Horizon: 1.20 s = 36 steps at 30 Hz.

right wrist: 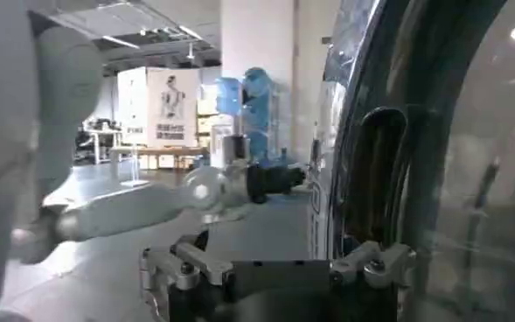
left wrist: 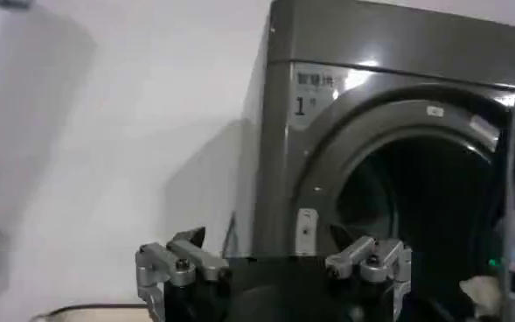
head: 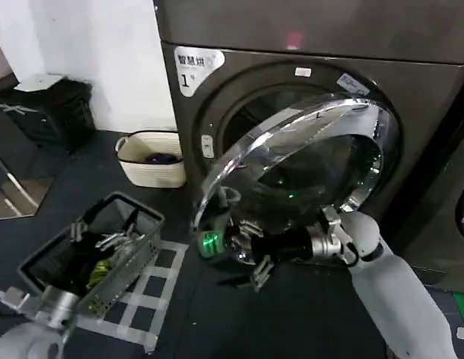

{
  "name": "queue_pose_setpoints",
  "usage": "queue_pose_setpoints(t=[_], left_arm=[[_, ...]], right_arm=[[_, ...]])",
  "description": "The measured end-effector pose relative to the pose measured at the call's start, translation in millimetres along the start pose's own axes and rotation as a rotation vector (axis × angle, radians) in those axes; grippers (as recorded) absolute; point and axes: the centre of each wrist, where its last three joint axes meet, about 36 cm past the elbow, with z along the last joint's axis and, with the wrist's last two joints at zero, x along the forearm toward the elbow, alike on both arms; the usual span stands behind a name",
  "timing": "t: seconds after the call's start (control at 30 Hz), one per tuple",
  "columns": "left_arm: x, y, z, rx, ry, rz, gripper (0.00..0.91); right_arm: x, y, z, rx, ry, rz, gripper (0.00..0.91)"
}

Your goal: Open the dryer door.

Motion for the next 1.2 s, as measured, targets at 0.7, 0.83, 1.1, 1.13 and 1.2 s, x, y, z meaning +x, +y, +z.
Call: queue_pose_setpoints(t=[0.7,0.83,1.1,1.13,1.2], left_arm=[[-50.2,10.4,-24.8,0.110,0.037,0.263,0.907],[-61.3,4.8,-31.8,0.125,0.042,0.322,0.907],[-82.3,-1.2,-33.8,0.097,0.061,0.414,0.907],[-85.3,-1.2,-32.5,0.095,0.067,0.421,0.907],[-90.1,-2.5,-29.8,0.097,0.075,0.435,0.907]], right_arm=[[32.6,30.3,15.3,0.013,-0.015,-0.025,0.907],[46.2,36.8,14.8,0.019,-0.014,0.004,0.907],[87.0,60.7,11.3,0.029,0.019,0.106,0.907],[93.4,64.7,12.0,0.027,0.022,0.125,0.907],[104.9,72.3,13.5,0.023,0.024,0.162,0.907]])
